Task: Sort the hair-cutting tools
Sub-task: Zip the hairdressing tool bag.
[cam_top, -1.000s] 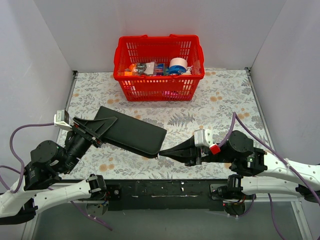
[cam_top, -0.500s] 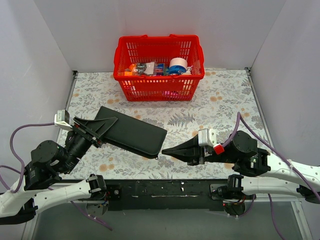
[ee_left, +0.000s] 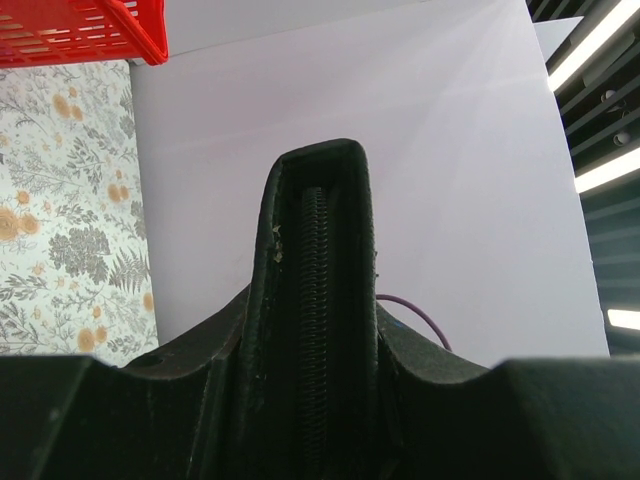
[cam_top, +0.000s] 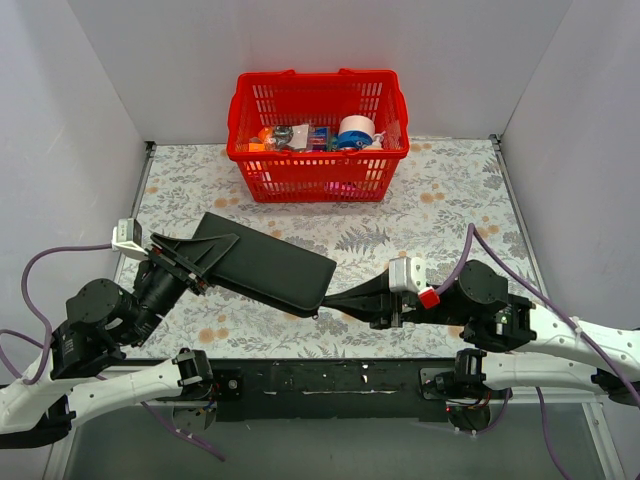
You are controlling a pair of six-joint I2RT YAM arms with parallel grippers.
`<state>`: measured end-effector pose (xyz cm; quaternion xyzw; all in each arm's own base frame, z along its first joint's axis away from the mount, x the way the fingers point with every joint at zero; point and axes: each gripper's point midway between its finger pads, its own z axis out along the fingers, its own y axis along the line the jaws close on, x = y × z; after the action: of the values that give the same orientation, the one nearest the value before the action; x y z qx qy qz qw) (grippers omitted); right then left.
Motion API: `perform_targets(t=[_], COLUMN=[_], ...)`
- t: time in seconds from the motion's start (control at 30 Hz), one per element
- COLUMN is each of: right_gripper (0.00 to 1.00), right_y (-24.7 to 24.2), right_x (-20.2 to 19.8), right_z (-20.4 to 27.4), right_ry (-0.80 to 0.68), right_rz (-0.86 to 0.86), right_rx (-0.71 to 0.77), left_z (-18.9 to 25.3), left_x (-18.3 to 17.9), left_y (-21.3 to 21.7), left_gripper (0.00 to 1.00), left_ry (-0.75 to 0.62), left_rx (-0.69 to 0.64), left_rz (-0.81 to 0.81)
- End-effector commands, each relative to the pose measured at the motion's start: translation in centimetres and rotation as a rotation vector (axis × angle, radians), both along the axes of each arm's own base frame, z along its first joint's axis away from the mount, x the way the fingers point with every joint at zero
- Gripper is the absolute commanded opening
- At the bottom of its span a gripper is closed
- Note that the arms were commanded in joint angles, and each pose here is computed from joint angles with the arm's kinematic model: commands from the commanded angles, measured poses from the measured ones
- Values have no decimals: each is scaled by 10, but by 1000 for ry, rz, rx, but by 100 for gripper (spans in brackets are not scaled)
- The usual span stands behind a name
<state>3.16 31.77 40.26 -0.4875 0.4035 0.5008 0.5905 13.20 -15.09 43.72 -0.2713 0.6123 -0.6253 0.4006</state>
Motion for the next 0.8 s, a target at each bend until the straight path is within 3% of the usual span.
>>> perform_targets(t=[0.0,0.27,0.5,0.77], right_gripper=[1,1,1,1], right_y=[-3,-4,-15,8], right_x=[6,34,58,61], right_z=[30,35,34,25], right_ry=[-27,10,71,66], right_rz=[-36,-188,-320,-317], right_rx=[81,156,279,246], left_z=[17,11,33,55], left_x=[-5,-10,-27,-45], left_y=[-8,-21,-29,-48], left_gripper=[0,0,0,0], left_ry=[15,-11,-192,-332], left_rx=[-109,-117,-231,-237], left_rz=[-49,-107,-191,-298])
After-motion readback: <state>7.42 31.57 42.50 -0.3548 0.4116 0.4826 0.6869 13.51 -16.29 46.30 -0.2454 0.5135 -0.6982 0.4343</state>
